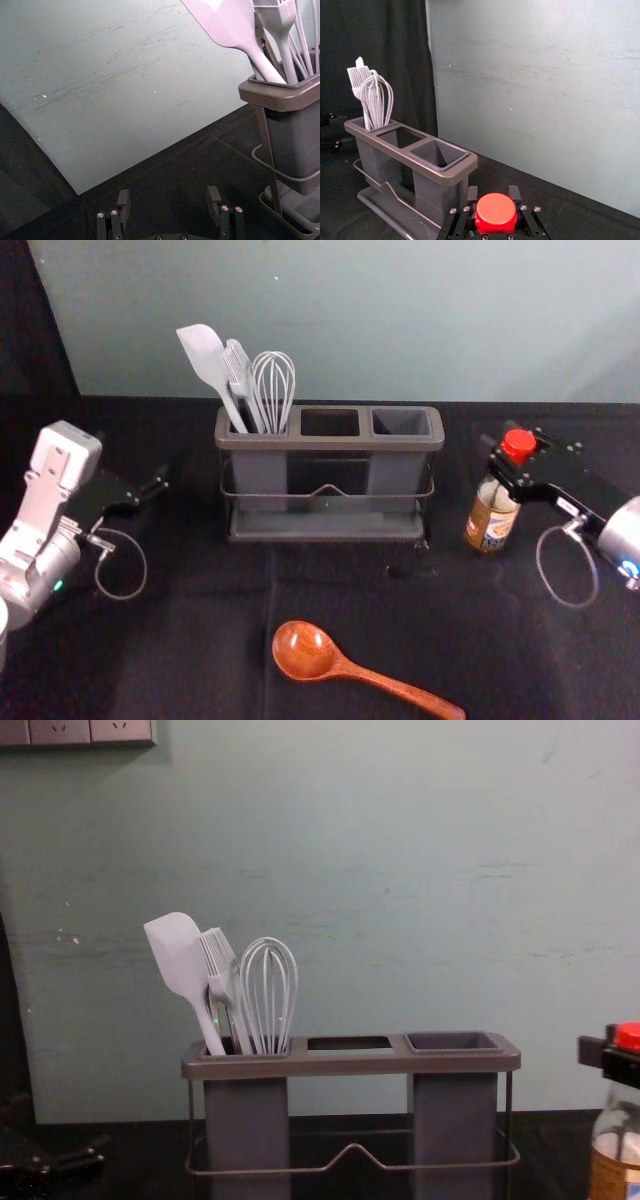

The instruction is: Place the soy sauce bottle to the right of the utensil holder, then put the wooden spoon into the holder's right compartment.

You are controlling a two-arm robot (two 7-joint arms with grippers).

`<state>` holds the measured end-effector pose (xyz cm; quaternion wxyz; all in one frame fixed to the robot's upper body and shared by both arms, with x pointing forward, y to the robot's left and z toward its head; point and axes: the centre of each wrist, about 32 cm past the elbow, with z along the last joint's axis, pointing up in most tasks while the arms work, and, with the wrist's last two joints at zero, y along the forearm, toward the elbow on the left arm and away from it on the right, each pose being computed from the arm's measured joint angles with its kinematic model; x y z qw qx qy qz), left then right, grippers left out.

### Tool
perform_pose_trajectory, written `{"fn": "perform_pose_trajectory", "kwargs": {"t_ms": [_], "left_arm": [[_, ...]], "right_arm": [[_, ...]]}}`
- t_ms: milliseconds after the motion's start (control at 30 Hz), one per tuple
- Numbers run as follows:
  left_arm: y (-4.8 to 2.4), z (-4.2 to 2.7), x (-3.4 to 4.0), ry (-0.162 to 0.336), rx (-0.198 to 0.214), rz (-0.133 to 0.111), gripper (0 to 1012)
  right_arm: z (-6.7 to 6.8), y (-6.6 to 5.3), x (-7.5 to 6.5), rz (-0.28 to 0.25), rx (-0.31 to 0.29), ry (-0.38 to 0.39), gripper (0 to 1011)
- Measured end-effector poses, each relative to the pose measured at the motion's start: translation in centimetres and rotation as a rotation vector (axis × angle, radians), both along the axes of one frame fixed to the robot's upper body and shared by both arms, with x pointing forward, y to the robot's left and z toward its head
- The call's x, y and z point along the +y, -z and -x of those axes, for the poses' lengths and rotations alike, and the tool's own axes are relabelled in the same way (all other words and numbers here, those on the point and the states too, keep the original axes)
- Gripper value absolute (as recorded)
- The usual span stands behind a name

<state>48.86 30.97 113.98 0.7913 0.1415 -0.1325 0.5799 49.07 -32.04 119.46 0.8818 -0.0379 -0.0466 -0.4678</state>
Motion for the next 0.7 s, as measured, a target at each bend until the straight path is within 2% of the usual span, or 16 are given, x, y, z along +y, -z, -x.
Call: {"fn": "perform_pose_trajectory", "kwargs": {"t_ms": [333,700], "left_arm": [[0.0,0.0,0.0,0.0,0.0,0.0,1005],[0.0,0.0,0.0,0.0,0.0,0.0,1005]], "right_arm": [[-2.0,0.5,1.6,0.003,-0.002,-0.02,381],[-3.0,0.9,2.0,-0.011,-0.027,-0.021,382]]}}
